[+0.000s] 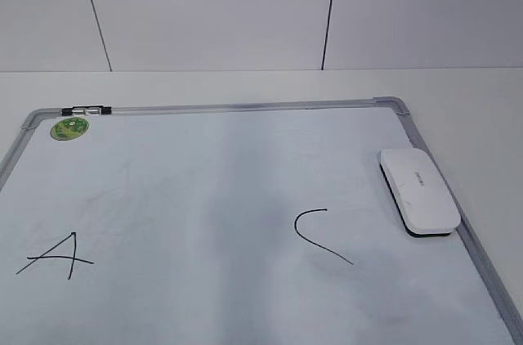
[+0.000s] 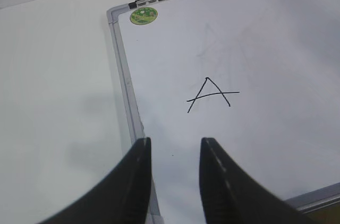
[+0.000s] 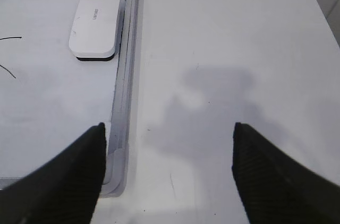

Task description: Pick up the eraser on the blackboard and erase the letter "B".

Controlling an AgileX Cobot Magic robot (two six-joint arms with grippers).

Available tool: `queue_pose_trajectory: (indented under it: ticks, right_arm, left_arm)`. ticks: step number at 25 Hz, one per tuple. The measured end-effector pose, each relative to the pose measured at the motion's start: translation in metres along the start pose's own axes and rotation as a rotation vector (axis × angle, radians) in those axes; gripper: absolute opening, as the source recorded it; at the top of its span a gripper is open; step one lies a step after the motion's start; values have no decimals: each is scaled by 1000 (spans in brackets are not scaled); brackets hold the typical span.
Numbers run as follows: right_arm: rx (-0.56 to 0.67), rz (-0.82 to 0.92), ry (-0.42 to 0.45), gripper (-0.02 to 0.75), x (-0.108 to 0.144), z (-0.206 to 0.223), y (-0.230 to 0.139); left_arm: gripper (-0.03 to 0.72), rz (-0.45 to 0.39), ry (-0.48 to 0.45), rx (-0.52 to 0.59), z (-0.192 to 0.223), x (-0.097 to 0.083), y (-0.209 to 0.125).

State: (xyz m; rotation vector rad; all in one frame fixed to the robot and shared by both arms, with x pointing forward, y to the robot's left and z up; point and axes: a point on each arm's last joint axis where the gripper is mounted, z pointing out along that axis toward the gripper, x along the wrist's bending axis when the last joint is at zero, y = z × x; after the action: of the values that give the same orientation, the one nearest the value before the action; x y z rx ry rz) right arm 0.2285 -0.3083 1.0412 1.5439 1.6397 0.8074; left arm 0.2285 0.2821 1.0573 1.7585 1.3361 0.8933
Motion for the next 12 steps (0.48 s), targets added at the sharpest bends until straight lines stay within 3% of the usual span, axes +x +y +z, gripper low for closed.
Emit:
queue_pose_trajectory:
  ticks: [12]
  right_arm:
    - [0,0,0,554,0,0,0]
  left_arm:
    - [239,1,-2,0,0,0,0]
